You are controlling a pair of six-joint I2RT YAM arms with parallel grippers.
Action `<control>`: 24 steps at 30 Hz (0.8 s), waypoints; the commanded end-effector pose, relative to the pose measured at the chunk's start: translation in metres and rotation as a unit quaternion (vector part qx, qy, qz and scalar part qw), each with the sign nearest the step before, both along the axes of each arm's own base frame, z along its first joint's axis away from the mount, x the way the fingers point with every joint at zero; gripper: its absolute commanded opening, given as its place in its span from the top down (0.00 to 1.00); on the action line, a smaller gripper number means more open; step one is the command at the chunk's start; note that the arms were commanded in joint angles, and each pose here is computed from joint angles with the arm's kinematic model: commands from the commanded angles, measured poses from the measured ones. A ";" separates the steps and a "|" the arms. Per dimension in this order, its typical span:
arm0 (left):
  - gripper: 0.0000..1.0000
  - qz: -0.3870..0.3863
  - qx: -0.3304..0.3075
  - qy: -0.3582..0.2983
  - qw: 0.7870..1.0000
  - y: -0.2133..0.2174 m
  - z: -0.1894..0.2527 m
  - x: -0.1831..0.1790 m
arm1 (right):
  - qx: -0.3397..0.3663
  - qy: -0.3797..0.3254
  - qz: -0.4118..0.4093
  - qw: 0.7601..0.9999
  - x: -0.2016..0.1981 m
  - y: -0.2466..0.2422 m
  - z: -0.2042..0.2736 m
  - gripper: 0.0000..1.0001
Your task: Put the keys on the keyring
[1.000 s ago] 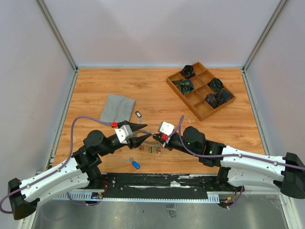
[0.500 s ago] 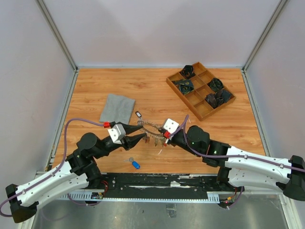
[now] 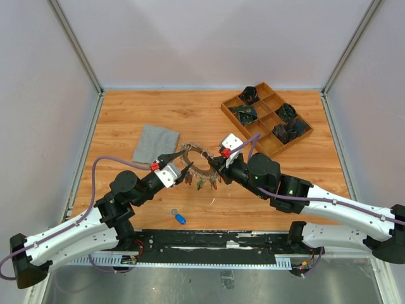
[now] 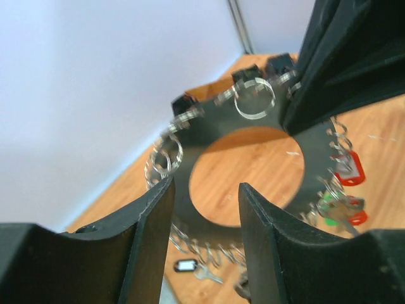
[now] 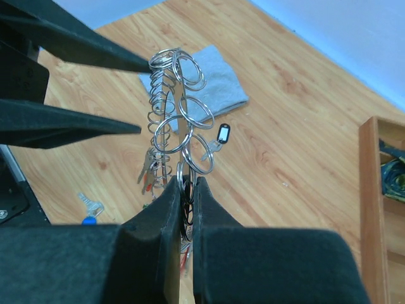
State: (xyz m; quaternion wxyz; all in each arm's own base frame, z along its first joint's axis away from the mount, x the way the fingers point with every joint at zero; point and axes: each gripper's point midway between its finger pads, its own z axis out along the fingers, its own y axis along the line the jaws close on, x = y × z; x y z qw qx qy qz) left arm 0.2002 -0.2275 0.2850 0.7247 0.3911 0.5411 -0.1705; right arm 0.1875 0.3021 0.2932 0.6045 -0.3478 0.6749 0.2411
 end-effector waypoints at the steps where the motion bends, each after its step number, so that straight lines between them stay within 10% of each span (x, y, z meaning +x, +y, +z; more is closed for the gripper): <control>1: 0.49 0.035 -0.030 -0.100 0.994 0.009 0.046 0.004 | 0.041 0.039 -0.006 0.998 -0.005 0.005 0.016 0.99; 24: 0.61 -0.046 0.080 -0.177 0.980 -0.037 0.029 -0.023 | 0.069 0.053 0.009 0.996 -0.011 0.009 0.027 0.99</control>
